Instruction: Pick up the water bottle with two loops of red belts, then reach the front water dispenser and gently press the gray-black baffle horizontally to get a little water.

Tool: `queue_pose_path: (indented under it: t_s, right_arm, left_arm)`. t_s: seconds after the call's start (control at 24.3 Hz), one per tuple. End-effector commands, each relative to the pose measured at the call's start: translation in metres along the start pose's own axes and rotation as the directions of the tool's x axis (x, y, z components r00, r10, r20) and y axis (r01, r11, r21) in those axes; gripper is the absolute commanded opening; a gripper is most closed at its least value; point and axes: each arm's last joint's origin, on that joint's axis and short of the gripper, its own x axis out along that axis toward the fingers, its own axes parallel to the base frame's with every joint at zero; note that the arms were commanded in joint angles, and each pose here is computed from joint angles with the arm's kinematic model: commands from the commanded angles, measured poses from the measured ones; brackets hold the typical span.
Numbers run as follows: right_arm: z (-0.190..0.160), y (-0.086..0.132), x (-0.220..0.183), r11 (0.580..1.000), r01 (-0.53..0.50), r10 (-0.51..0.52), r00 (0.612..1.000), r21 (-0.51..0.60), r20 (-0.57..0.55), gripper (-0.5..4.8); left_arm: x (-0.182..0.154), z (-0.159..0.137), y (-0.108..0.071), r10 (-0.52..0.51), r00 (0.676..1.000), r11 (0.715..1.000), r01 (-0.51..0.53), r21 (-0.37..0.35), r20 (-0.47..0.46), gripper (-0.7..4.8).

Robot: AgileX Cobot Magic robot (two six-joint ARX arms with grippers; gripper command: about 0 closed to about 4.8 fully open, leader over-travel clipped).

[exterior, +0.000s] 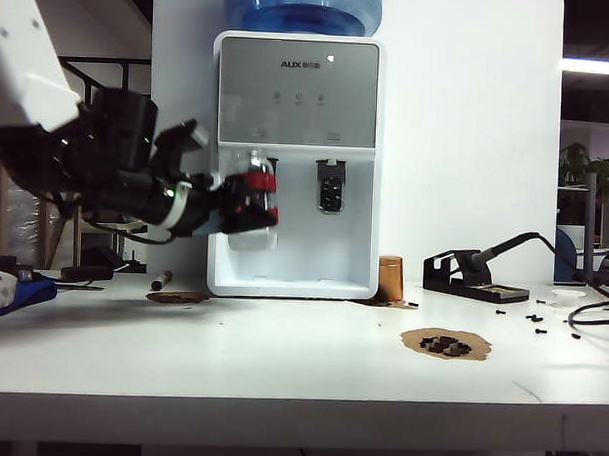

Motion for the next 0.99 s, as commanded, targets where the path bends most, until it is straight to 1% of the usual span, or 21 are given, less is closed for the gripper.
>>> queue_pose_path:
  t_s: [0.04,0.12,0.16,0.21,0.25,0.29,0.33,0.54,0.66,0.78,0.99]
  right_arm:
    - [0.001,0.003,-0.002,0.998,-0.060,0.060,0.998,0.004,-0.003,4.49]
    - [-0.002,0.005,-0.003,0.996,-0.093,0.094,0.995,0.011,-0.020,4.49]
    - [-0.002,0.006,-0.004,0.997,-0.081,0.081,0.996,0.004,-0.030,4.49]
    - [-0.003,0.006,-0.006,0.999,-0.047,0.047,0.998,0.000,-0.040,4.48]
    - [-0.003,0.006,-0.007,1.000,-0.024,0.024,0.999,-0.004,-0.043,4.48]
    - [-0.003,0.008,-0.010,1.000,0.018,-0.019,0.999,-0.017,-0.045,4.49]
    - [-0.002,0.010,-0.013,0.999,0.023,-0.024,0.999,-0.025,-0.041,4.49]
    - [0.001,0.017,-0.023,0.999,0.032,-0.033,0.999,-0.044,-0.020,4.49]
    - [0.000,0.021,-0.028,0.996,0.073,-0.075,0.997,-0.054,-0.034,4.49]
    - [-0.003,0.025,-0.034,0.993,0.086,-0.091,0.994,-0.079,-0.062,4.49]
    - [-0.006,0.030,-0.043,0.988,0.125,-0.133,0.988,-0.095,-0.082,4.49]
  left_arm:
    - [-0.012,0.002,-0.009,-0.043,0.999,0.999,0.043,0.015,0.019,-0.04]
    - [-0.018,-0.007,-0.013,-0.069,0.998,0.998,0.069,0.000,-0.011,-0.04]
    - [-0.021,-0.013,-0.014,-0.097,0.995,0.995,0.097,-0.008,-0.024,-0.04]
    - [-0.023,-0.018,-0.016,-0.116,0.993,0.993,0.116,-0.002,-0.035,-0.04]
    - [-0.024,-0.020,-0.016,-0.125,0.991,0.992,0.125,0.004,-0.041,-0.04]
    - [-0.027,-0.027,-0.020,-0.171,0.984,0.985,0.172,0.026,-0.059,-0.04]
    - [-0.028,-0.031,-0.024,-0.190,0.980,0.981,0.193,0.032,-0.066,-0.04]
    - [-0.028,-0.032,-0.026,-0.206,0.976,0.977,0.209,0.037,-0.069,-0.04]
    - [-0.028,-0.034,-0.027,-0.207,0.975,0.974,0.213,0.072,-0.083,-0.04]
    - [-0.029,-0.039,-0.027,-0.228,0.966,0.966,0.240,0.096,-0.118,-0.04]
    - [-0.033,-0.049,-0.030,-0.232,0.961,0.966,0.246,0.085,-0.148,-0.04]
